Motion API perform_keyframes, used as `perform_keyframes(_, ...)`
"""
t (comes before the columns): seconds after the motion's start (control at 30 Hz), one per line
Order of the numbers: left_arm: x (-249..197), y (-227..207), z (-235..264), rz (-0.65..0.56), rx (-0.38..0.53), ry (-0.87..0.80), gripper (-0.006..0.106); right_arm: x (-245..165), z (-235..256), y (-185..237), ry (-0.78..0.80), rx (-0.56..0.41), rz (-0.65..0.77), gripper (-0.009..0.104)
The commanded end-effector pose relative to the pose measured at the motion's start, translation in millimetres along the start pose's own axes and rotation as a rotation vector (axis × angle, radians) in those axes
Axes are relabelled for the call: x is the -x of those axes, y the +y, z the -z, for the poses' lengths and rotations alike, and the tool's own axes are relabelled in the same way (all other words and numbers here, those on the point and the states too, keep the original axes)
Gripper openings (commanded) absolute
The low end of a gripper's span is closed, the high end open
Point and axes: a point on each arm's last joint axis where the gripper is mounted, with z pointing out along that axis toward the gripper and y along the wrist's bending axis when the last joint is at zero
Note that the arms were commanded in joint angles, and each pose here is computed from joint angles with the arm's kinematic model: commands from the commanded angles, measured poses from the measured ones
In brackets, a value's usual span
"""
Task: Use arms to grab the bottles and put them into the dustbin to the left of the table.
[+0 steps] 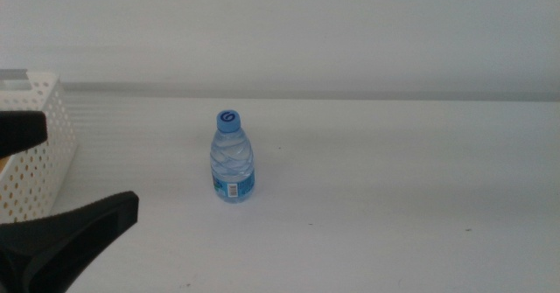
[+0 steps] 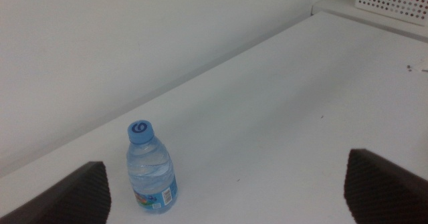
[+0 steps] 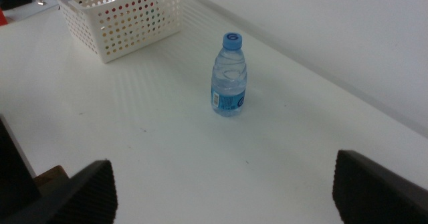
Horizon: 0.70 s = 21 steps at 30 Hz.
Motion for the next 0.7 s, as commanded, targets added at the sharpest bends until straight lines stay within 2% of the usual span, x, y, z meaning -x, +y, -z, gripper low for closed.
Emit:
perform_keyframes(0.0,0,0,1,0.007,-0.002,-0.017,0.094,-3,3,0,-0.013,-0.013,0.02,0.086)
perform_keyframes(0.3,0,0,1,0.007,-0.002,-0.017,0.094,-42,2,1,-0.1,-0.054,0.025,0.086)
perform_keyframes(0.43,0,0,1,0.007,-0.002,-0.017,0.094,-47,2,-1,-0.148,-0.087,0.013,0.086)
perform_keyframes(0.67,1,0,1,0.007,-0.002,-0.018,0.094,-48,0,-1,-0.158,-0.088,-0.029,0.086)
